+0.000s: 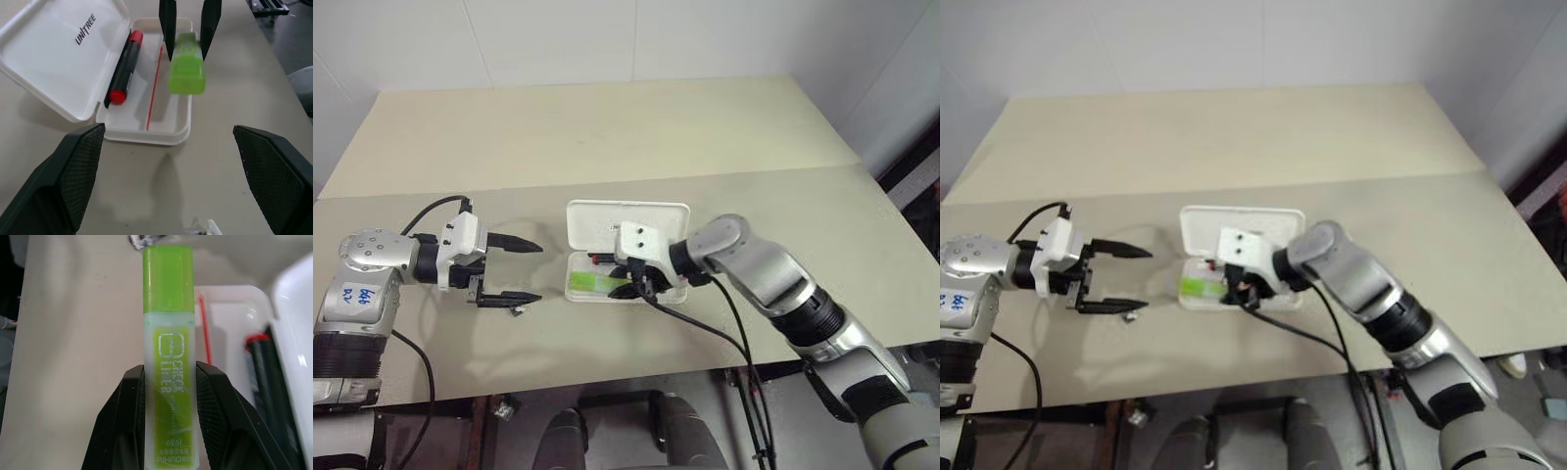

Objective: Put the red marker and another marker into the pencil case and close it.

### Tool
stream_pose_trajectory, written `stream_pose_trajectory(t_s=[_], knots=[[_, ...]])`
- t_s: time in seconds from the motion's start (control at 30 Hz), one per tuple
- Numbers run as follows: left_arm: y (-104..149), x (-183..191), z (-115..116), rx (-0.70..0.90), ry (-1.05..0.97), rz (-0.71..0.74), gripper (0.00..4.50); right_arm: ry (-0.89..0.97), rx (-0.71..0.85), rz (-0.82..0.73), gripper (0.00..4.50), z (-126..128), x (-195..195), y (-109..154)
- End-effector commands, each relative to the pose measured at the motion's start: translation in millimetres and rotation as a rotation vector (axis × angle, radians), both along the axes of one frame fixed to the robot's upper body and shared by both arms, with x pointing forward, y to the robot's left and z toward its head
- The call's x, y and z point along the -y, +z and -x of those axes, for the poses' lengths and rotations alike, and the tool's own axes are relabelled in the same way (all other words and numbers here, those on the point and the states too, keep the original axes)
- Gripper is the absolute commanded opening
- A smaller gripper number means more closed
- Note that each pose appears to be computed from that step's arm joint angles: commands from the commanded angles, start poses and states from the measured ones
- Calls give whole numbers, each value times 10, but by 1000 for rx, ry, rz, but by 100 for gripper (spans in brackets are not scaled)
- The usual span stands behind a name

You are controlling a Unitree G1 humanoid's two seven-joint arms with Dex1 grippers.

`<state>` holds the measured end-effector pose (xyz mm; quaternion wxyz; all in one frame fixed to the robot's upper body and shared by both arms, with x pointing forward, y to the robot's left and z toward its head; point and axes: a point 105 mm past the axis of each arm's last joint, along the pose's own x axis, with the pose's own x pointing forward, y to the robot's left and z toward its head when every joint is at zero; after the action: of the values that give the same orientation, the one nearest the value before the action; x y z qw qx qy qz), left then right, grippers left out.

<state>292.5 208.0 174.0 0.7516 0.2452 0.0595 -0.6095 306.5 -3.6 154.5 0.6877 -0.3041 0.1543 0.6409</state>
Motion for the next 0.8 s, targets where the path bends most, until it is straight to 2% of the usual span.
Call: stream_pose_trajectory(t_s=[0.03, 0.33, 0.53, 0.57, 0.73, 0.8], knots=[[143, -53, 37, 50, 21, -2, 450, 35, 39, 11, 108, -19, -28, 48], [142, -66, 87, 48, 41, -2, 450, 65, 58, 63, 108, -97, 42, -28], [148, -65, 81, 52, 49, -1, 450, 70, 70, 50, 108, -137, 0, 20], [150, -63, 81, 53, 49, 0, 450, 72, 74, 44, 184, -140, -14, 31], [153, -67, 85, 54, 52, -1, 450, 61, 95, -29, 338, -189, -97, 177], [152, -71, 86, 54, 54, -2, 450, 60, 93, -43, 338, -197, -100, 215]])
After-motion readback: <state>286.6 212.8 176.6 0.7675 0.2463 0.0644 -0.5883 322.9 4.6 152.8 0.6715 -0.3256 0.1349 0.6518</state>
